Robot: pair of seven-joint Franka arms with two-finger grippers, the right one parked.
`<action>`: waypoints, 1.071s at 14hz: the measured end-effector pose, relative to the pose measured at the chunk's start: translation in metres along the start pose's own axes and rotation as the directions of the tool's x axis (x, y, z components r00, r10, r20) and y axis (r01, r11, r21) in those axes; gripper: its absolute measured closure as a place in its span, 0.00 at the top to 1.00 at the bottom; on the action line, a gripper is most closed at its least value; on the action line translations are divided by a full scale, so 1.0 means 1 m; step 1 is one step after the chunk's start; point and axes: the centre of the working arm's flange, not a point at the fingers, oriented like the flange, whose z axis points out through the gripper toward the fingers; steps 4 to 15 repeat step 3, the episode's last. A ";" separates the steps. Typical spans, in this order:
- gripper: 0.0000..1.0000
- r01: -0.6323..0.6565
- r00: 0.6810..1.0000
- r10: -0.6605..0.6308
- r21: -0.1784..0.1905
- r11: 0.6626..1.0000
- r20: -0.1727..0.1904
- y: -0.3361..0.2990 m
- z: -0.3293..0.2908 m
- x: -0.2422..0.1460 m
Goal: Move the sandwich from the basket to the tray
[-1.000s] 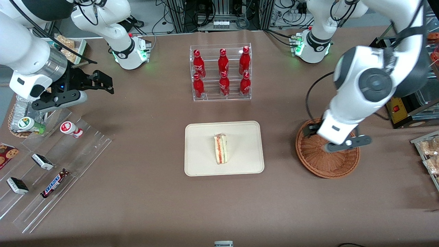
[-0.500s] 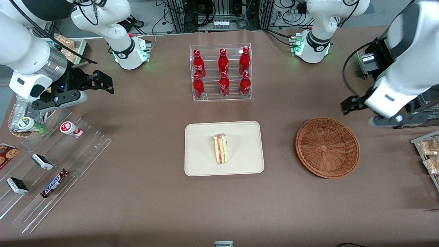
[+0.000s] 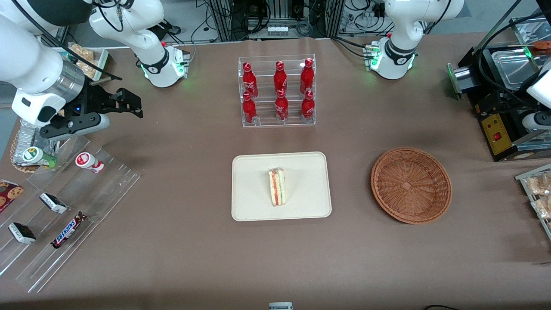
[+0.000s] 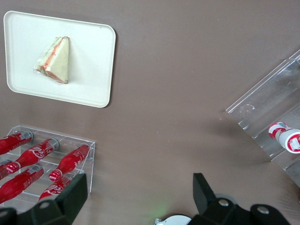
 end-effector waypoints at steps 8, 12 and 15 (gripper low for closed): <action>1.00 -0.012 1.000 0.012 0.000 1.000 0.012 0.007 0.007 0.004; 1.00 -0.012 1.000 0.012 0.000 1.000 0.012 0.007 0.007 0.004; 1.00 -0.012 1.000 0.012 0.000 1.000 0.012 0.007 0.007 0.004</action>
